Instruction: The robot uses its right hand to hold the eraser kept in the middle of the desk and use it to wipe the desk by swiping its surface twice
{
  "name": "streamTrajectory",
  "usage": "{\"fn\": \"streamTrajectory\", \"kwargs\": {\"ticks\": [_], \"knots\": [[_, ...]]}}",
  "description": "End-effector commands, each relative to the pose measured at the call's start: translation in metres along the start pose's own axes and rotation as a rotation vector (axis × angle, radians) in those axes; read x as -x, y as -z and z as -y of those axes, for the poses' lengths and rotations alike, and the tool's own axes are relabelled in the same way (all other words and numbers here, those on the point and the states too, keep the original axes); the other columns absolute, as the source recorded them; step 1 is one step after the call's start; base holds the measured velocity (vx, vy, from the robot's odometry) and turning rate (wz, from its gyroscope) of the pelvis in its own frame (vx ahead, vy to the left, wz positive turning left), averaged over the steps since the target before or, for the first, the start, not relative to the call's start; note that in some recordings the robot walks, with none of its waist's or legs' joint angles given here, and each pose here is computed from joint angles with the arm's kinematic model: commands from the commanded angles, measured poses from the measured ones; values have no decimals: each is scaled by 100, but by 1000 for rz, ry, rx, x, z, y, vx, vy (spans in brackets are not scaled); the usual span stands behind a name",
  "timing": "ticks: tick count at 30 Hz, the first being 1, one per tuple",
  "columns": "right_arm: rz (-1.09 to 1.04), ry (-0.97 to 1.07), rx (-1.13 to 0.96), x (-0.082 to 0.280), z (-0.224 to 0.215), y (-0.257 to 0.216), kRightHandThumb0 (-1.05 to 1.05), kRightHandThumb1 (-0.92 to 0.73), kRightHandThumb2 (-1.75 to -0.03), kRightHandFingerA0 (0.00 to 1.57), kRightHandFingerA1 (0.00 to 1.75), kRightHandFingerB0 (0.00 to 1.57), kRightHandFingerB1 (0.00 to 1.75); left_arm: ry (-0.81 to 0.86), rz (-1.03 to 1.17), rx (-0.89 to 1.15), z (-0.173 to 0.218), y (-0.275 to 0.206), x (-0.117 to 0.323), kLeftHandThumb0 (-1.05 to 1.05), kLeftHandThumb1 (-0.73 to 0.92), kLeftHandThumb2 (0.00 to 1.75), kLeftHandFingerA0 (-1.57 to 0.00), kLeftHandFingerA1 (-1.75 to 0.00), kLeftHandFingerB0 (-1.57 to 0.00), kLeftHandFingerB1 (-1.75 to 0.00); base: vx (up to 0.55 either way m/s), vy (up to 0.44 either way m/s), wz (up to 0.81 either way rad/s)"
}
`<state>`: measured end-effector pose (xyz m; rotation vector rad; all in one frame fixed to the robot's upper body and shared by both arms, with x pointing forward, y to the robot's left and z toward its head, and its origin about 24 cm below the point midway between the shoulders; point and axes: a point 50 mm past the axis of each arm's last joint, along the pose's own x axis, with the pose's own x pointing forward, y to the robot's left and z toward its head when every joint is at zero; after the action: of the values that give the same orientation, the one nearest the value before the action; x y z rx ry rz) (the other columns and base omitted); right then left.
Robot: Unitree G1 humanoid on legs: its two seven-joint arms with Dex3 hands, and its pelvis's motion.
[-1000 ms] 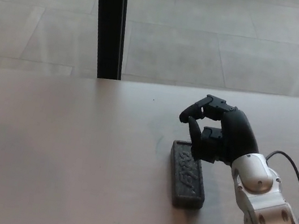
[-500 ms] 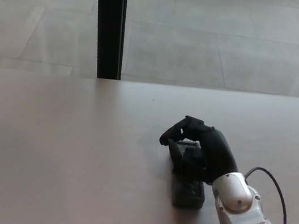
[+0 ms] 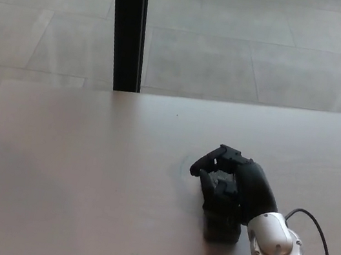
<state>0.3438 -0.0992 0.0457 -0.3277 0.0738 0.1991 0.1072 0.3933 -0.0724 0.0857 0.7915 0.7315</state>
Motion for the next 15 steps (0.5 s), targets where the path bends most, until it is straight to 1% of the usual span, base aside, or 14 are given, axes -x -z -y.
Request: {"fn": "streamTrajectory", "kwargs": {"ticks": [1,2,3,5,6,7,8,9,10,11,12,14,15], "knots": [[-136,28,-56,13,-1,34,-33,-59,-107,100,175,82,165,-23,-18,15,-10,4,2,-44,68,58,-76,-79,-66,-68,0,0,0],[-138,30,-59,14,0,35,-31,-59,-109,100,175,82,164,-22,-21,11,-10,4,2,-44,68,58,-77,-79,-66,-68,0,0,0],[-143,37,-67,15,1,38,-32,-59,-111,101,175,82,165,-19,-24,10,-9,4,1,-44,68,60,-77,-78,-61,-64,0,0,0],[-144,47,-79,15,2,39,-32,-59,-111,101,175,82,165,-14,-27,10,-8,3,1,-44,68,60,-77,-78,-61,-64,0,0,0],[-159,56,-90,15,3,40,-34,-61,-106,100,175,83,164,-16,-28,17,-7,3,0,-46,48,91,-79,-84,-61,-72,0,0,0],[-183,68,-106,16,4,42,-34,-61,-106,100,175,83,164,-21,-29,24,-6,3,0,-46,48,91,-79,-84,-61,-72,0,0,0],[-187,69,-108,18,5,45,-34,-64,-101,102,175,84,163,-18,-28,23,-6,4,0,-44,67,58,-80,-79,-64,-65,0,0,0],[-213,80,-167,22,7,53,-35,-66,-97,102,175,84,159,-17,-26,24,-7,5,0,-47,49,92,-80,-84,-61,-72,0,0,0],[-212,81,-174,23,8,54,-37,-68,-93,105,175,79,167,-17,-25,24,-7,4,0,-44,69,60,-78,-78,-62,-66,0,0,0],[-210,84,-184,25,9,56,-37,-68,-93,105,175,79,167,-16,-22,25,-7,4,1,-44,69,60,-78,-78,-62,-66,0,0,0],[-229,104,-206,28,19,62,-37,-73,-88,105,175,75,169,-20,-22,24,-7,4,0,-44,69,61,-77,-77,-63,-66,0,0,0],[-237,112,-213,30,26,66,-37,-73,-88,105,175,75,169,-20,-17,25,-7,3,0,-44,69,61,-77,-77,-63,-66,0,0,0],[-242,131,-222,33,34,69,-38,-78,-82,105,175,72,166,-14,-17,24,-7,3,0,-46,53,95,-75,-81,-54,-69,0,0,0]]}}
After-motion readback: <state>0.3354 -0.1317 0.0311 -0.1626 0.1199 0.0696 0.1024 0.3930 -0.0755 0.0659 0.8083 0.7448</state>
